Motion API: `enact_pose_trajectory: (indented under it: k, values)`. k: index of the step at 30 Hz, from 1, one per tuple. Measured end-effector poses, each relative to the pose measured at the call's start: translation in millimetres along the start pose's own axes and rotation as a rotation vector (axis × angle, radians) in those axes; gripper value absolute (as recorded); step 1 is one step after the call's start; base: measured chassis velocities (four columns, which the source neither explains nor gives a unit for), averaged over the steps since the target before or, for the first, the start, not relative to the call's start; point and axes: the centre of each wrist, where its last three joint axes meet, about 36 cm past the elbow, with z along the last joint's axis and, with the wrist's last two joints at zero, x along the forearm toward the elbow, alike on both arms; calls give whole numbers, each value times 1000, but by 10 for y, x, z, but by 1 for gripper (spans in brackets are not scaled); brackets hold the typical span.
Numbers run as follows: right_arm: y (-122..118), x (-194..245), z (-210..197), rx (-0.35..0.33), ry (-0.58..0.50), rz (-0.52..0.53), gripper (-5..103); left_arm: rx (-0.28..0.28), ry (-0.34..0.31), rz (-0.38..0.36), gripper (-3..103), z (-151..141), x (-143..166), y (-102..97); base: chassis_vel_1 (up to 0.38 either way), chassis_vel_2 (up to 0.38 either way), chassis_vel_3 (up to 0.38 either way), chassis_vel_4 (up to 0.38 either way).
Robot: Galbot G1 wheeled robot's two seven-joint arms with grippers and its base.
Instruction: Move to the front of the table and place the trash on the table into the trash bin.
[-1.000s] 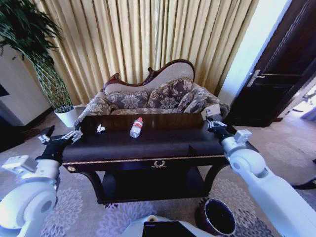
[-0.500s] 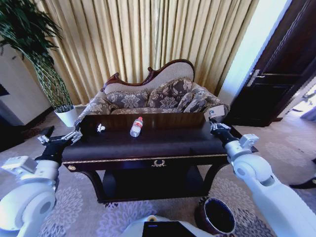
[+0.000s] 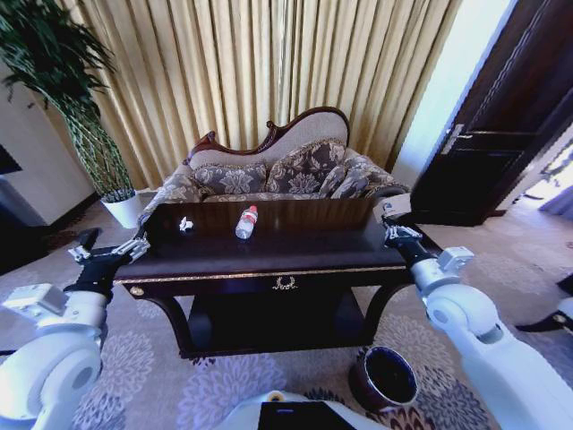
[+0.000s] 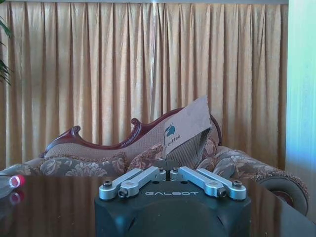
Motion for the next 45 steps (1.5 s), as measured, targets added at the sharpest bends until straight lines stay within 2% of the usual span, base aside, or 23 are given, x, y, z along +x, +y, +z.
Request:
enact_pose_trajectory:
  k: [25, 33, 39, 41, 42, 45]
  values:
    - [26, 69, 126, 1, 16, 10, 0, 5, 8, -3, 100, 21, 12, -6, 98, -92, -95, 98]
    - [55, 51, 343, 33, 35, 4, 0, 12, 13, 5, 100, 38, 12, -29, 71, -64, -68, 67]
    - [-18, 34, 708, 44, 125, 32, 0, 15, 14, 9, 100, 42, 8, -39, 0, 0, 0, 0]
    - [-96, 73, 1046, 68, 221, 69, 0, 15, 11, 7, 100, 38, 7, -36, 0, 0, 0, 0]
    - [-96, 73, 1046, 68, 221, 69, 0, 15, 11, 7, 100, 38, 7, -36, 0, 0, 0, 0]
    - [-131, 169, 1403, 81, 370, 103, 0, 20, 10, 3, 100, 40, 9, -34, 0, 0, 0, 0]
